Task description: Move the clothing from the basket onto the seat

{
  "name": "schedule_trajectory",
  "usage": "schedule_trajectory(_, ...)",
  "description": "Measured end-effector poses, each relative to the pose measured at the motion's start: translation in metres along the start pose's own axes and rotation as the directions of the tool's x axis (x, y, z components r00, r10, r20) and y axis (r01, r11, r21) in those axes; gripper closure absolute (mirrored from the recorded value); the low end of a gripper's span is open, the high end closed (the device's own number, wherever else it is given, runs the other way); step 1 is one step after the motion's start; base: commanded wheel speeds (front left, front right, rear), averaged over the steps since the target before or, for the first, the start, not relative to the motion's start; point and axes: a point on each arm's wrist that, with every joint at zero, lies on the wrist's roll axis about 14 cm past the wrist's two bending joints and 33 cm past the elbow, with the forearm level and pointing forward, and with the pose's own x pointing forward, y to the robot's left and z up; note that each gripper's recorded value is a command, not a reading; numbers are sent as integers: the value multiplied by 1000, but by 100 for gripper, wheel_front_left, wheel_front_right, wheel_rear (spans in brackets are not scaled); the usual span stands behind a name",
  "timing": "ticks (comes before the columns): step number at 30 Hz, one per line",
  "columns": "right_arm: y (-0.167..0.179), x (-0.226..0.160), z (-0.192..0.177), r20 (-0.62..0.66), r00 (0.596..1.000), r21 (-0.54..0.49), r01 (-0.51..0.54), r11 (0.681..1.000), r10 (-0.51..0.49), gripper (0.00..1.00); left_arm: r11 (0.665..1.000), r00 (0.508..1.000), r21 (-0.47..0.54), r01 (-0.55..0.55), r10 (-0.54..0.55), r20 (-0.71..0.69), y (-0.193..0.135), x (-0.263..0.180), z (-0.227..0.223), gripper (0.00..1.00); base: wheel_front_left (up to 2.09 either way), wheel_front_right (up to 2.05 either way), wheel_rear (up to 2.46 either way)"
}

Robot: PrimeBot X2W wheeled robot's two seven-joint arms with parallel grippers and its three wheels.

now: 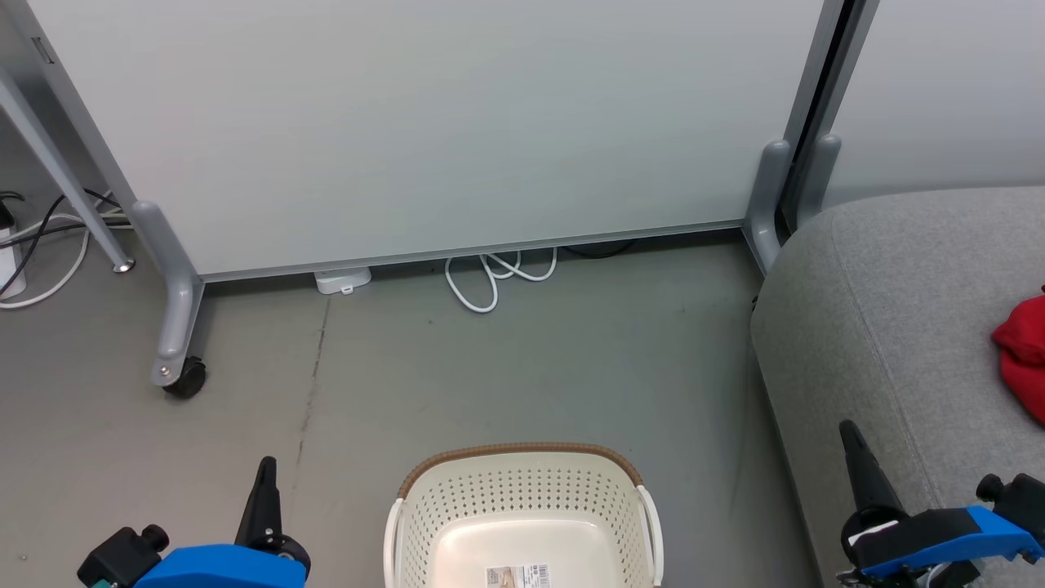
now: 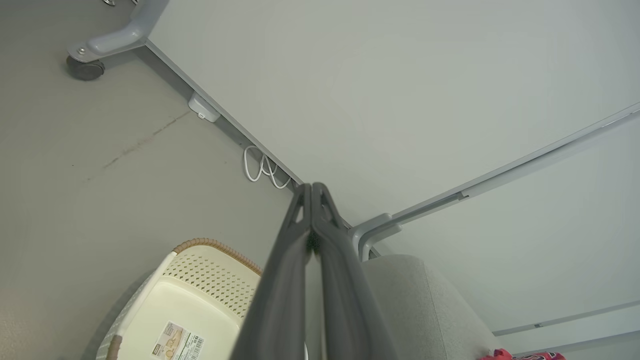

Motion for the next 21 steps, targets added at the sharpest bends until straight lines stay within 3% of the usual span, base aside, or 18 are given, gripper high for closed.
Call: schedule_trajectory(21, 4, 3, 11, 31, 999, 233, -22, 972, 16, 100, 977, 999, -210, 34, -30, 23, -13, 11, 14, 100, 0, 0, 0)
